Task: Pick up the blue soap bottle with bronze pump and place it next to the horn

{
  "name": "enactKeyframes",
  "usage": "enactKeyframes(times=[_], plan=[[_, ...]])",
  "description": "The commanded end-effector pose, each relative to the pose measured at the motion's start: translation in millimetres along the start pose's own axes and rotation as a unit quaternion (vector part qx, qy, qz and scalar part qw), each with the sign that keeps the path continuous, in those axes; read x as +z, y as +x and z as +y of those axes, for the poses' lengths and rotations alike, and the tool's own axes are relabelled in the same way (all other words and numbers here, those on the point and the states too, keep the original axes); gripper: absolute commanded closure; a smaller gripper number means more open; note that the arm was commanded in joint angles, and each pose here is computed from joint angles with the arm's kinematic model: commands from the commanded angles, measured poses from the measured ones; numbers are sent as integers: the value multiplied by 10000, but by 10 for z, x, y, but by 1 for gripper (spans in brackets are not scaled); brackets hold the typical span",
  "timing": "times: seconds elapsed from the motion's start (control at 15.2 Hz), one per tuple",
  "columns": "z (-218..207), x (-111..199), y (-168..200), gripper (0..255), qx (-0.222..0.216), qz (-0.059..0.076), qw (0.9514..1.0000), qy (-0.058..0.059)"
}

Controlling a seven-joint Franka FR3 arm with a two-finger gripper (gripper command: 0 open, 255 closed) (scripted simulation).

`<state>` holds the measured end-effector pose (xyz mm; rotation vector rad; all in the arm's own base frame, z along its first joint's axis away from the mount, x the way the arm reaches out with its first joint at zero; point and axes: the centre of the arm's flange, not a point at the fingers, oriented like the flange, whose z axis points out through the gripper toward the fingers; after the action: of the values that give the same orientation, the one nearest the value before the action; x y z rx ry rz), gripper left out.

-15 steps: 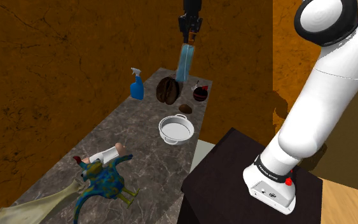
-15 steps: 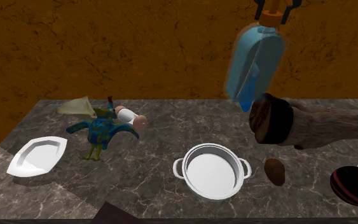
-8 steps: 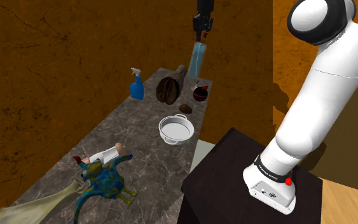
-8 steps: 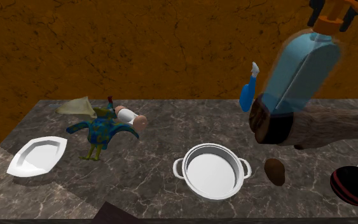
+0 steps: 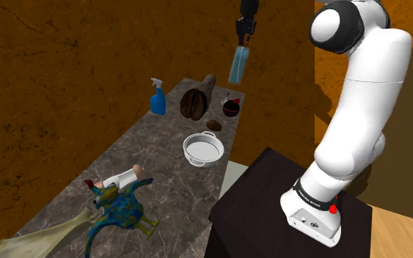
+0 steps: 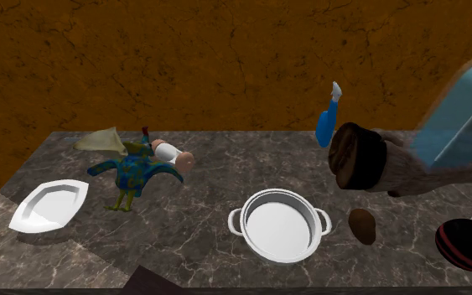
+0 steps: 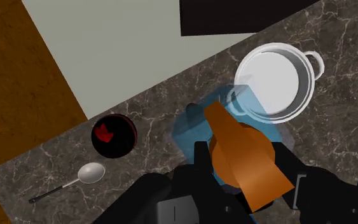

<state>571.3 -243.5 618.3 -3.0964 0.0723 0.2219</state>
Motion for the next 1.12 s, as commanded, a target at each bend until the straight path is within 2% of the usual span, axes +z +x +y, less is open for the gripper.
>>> enactKeyframes(times=[0.0,0.33,1.06], plan=[[272,4,-10,255,-9,1,10000,-1],[978,-24,13,255,-9,1,10000,-1],[997,551,97,255,-9,1,10000,-1]])
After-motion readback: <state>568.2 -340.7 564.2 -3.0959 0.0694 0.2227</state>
